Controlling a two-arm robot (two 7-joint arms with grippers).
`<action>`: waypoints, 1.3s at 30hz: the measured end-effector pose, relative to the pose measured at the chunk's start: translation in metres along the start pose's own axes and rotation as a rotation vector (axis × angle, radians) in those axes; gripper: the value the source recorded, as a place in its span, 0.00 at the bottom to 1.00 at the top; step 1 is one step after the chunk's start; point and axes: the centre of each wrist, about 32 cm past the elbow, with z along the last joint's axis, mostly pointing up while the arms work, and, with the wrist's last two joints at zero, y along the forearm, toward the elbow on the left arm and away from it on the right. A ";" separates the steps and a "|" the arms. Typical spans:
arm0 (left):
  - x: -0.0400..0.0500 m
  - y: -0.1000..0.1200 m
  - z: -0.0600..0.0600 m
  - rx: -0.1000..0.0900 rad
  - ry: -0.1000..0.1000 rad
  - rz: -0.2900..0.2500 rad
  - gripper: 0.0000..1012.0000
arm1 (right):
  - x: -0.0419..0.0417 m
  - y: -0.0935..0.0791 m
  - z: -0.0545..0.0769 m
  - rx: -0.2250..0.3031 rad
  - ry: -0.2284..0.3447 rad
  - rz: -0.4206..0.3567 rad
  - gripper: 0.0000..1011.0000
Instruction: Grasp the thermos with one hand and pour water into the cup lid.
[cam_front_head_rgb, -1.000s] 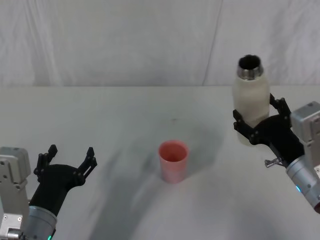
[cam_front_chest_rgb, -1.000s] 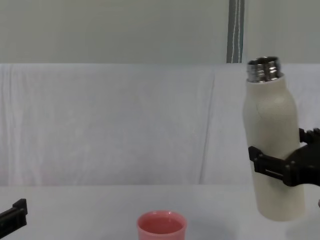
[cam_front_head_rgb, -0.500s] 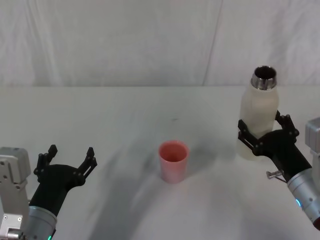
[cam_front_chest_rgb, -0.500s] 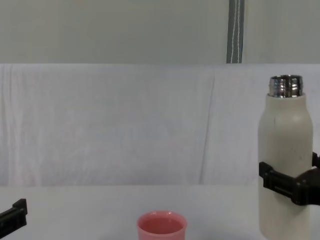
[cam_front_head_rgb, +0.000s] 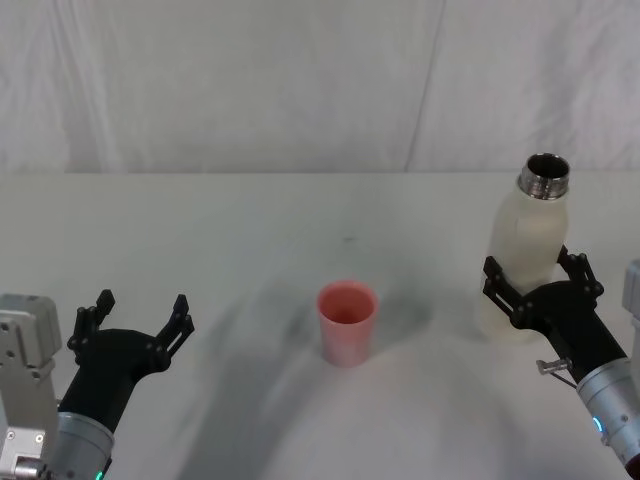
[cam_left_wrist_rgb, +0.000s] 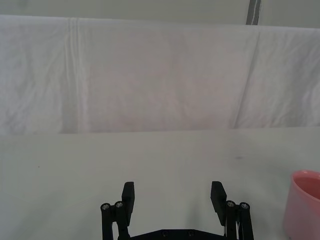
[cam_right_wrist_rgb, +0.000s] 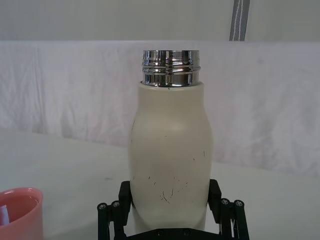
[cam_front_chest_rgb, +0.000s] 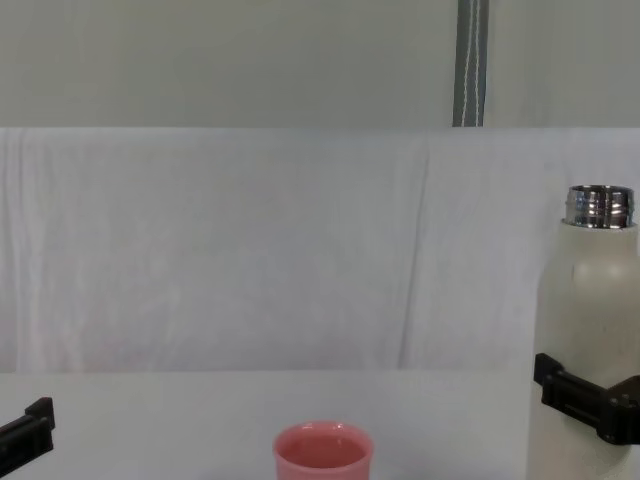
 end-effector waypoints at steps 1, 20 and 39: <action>0.0000 0.000 0.000 0.000 0.000 0.000 0.99 | 0.0000 0.000 -0.001 -0.002 0.002 -0.002 0.94; 0.0000 0.000 0.000 0.000 0.000 0.000 0.99 | 0.0038 -0.002 -0.013 -0.015 -0.004 0.000 0.94; 0.0000 0.000 0.000 0.000 0.000 0.000 0.99 | 0.0042 0.000 -0.018 -0.024 0.004 -0.001 0.94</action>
